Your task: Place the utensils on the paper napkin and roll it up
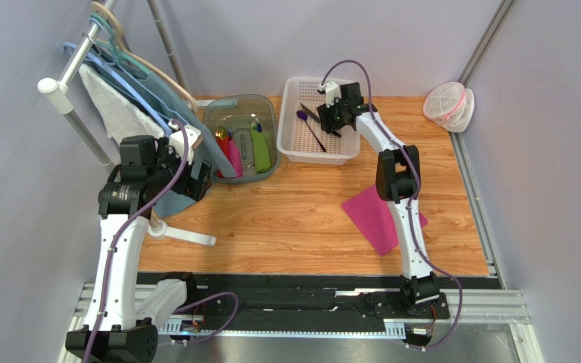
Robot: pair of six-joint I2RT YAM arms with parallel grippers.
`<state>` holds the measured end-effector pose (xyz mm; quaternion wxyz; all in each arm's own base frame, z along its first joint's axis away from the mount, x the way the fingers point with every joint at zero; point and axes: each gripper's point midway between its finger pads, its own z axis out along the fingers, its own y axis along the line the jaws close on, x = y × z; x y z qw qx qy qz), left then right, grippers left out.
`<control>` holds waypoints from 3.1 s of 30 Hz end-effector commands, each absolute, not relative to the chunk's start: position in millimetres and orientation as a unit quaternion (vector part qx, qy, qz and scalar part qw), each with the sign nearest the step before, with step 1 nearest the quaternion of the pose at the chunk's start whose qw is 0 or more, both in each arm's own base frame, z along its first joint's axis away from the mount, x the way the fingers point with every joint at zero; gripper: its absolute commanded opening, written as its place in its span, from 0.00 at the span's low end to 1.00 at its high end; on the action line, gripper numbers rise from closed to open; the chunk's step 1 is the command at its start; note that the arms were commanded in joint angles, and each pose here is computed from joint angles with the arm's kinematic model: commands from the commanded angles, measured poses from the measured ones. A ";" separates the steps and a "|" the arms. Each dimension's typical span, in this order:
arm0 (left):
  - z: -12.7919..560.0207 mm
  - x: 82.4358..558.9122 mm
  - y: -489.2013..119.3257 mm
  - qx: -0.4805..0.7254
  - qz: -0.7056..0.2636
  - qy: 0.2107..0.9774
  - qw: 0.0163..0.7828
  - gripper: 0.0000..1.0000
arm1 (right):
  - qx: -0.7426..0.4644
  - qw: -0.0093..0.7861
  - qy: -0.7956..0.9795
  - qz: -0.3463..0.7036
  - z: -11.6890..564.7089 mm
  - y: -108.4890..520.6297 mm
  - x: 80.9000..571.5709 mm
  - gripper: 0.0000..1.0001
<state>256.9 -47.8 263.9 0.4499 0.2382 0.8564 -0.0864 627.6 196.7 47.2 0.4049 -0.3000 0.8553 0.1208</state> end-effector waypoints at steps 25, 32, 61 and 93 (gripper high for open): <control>295.4 259.8 -44.0 0.219 -0.076 0.850 0.474 0.99 | -0.332 0.272 0.901 0.066 15.9 169.3 570.9 0.37; 299.1 263.0 -42.1 0.221 -0.070 0.849 0.475 0.99 | -0.375 0.227 0.897 0.045 -7.3 167.7 554.1 0.15; 302.6 269.3 -41.7 0.234 -0.060 0.836 0.492 0.99 | -0.259 0.429 0.860 0.094 184.3 179.5 577.1 0.00; 318.5 234.8 -129.1 0.303 -0.213 0.743 0.558 0.99 | 0.079 0.420 0.902 0.058 176.0 44.5 254.0 0.00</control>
